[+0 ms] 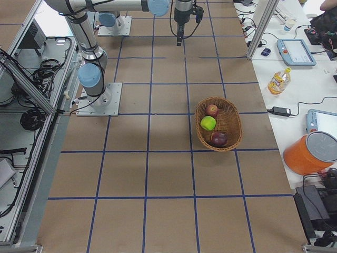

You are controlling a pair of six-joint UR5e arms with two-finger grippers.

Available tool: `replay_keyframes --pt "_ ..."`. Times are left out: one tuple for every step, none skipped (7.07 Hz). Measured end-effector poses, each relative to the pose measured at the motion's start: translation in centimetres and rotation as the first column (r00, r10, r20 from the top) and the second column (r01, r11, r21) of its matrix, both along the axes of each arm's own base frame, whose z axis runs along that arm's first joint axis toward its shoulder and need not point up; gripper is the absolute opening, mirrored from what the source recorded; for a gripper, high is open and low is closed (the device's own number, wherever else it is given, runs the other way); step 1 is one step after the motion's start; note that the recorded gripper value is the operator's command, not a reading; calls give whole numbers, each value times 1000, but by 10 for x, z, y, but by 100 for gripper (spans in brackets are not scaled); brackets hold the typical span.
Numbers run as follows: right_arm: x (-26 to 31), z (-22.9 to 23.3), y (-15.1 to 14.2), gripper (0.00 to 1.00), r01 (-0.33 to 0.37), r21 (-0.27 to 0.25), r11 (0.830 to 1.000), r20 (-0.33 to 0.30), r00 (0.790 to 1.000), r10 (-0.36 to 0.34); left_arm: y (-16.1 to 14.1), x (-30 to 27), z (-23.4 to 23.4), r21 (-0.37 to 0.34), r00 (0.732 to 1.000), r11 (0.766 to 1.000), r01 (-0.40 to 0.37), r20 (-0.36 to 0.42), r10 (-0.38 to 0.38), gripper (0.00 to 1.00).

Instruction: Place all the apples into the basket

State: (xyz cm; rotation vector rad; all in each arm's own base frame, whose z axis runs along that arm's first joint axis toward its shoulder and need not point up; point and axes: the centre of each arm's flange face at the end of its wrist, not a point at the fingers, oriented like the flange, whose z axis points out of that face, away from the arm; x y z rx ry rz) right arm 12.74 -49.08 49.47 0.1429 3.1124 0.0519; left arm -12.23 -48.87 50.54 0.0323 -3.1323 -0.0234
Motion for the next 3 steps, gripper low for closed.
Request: replay_keyframes --pt "0 0 0 100 1 1 1000 2 1000 -1 0 0 0 0 1000 1000 0 0 0 100" --pt "0 -1 0 100 1 4 1000 2 1000 -1 0 0 0 0 1000 1000 0 -1 0 100" --pt "0 -1 0 100 2 4 1000 1 1000 -2 0 0 0 0 1000 1000 0 -1 0 100"
